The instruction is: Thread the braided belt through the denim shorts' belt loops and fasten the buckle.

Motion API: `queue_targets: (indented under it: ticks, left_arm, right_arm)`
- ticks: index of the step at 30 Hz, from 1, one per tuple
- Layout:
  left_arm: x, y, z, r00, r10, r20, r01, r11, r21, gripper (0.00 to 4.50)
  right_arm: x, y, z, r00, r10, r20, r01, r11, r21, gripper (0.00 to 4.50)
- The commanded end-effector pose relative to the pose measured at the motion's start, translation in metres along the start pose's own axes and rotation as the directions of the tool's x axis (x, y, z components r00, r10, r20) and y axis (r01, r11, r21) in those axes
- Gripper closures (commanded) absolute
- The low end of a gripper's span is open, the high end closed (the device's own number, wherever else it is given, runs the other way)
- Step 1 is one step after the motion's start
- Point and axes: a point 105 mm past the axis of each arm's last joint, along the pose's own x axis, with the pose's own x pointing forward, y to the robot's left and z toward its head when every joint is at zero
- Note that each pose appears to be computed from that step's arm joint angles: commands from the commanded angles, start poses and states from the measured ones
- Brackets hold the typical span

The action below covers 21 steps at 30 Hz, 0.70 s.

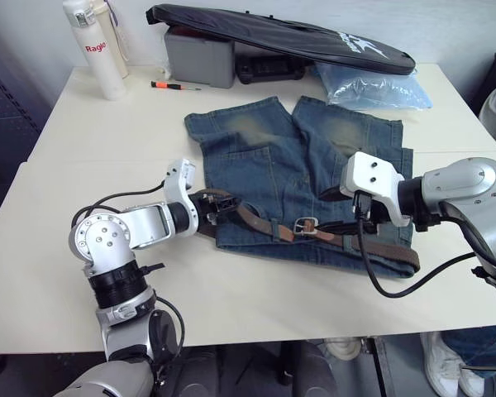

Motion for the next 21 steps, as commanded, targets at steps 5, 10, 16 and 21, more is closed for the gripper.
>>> queue_targets:
  ticks: [5, 10, 16, 21]
  left_arm:
    - [0.002, -0.012, 0.004, 0.999, -0.028, 0.025, 0.028, 0.999, 0.018, 4.28]
    - [0.007, -0.018, -0.012, 0.996, -0.044, -0.075, 0.053, 0.992, 0.112, 4.50]
    - [0.016, -0.036, -0.026, 0.981, -0.108, -0.163, 0.136, 0.977, 0.167, 4.50]
    - [0.019, -0.044, -0.029, 0.973, -0.143, -0.180, 0.174, 0.970, 0.169, 4.50]
  right_arm:
    - [-0.014, -0.009, 0.008, 0.998, -0.057, 0.018, 0.057, 0.998, -0.032, 1.28]
    - [-0.016, -0.011, 0.009, 0.997, -0.073, 0.016, 0.074, 0.997, -0.036, 1.28]
    - [-0.017, -0.012, 0.009, 0.996, -0.092, 0.018, 0.092, 0.995, -0.030, 1.28]
    - [-0.019, -0.011, 0.006, 0.995, -0.102, 0.006, 0.102, 0.995, -0.016, 1.28]
